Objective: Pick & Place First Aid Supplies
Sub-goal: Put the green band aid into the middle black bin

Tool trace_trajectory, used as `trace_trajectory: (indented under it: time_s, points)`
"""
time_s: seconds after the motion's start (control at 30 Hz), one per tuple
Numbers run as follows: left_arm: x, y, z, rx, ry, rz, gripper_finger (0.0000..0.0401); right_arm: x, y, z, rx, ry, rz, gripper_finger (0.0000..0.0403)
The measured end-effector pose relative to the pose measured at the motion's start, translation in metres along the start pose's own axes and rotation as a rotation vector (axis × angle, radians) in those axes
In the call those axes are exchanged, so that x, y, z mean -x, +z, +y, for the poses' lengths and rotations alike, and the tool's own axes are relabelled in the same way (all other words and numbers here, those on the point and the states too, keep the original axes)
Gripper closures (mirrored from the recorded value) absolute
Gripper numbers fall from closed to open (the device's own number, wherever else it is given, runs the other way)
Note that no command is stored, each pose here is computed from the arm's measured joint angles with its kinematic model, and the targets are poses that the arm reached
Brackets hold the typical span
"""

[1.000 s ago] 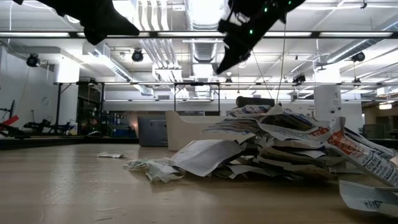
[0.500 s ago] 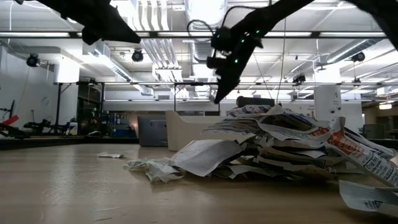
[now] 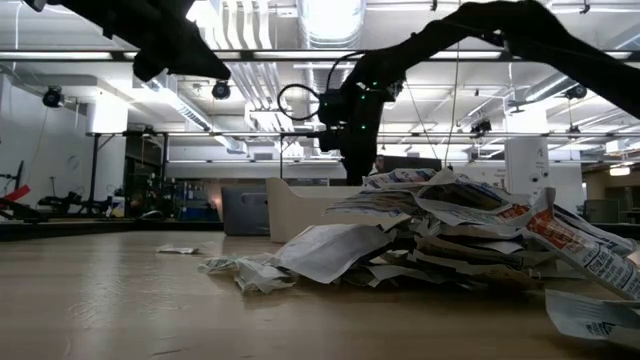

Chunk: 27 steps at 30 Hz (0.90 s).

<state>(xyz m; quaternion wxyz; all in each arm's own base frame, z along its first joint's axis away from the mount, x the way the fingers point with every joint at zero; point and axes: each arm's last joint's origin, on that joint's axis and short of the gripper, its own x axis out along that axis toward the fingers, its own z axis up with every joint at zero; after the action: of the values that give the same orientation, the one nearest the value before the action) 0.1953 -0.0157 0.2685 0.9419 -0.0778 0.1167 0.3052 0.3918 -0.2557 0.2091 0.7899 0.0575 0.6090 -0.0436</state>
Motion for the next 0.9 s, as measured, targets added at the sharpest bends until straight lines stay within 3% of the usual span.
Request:
trace_trajectory:
  time_s: [0.43, 0.9]
  points:
    - [-0.006, -0.006, -0.004, 0.003, 0.01, 0.026, 0.0401, -0.004, 0.008, 0.001, 0.082, 0.003, 0.007, 0.0389]
    - [-0.006, -0.007, -0.004, -0.005, 0.012, 0.034, 0.0401, 0.01, 0.018, 0.006, 0.079, -0.015, -0.037, 0.0297]
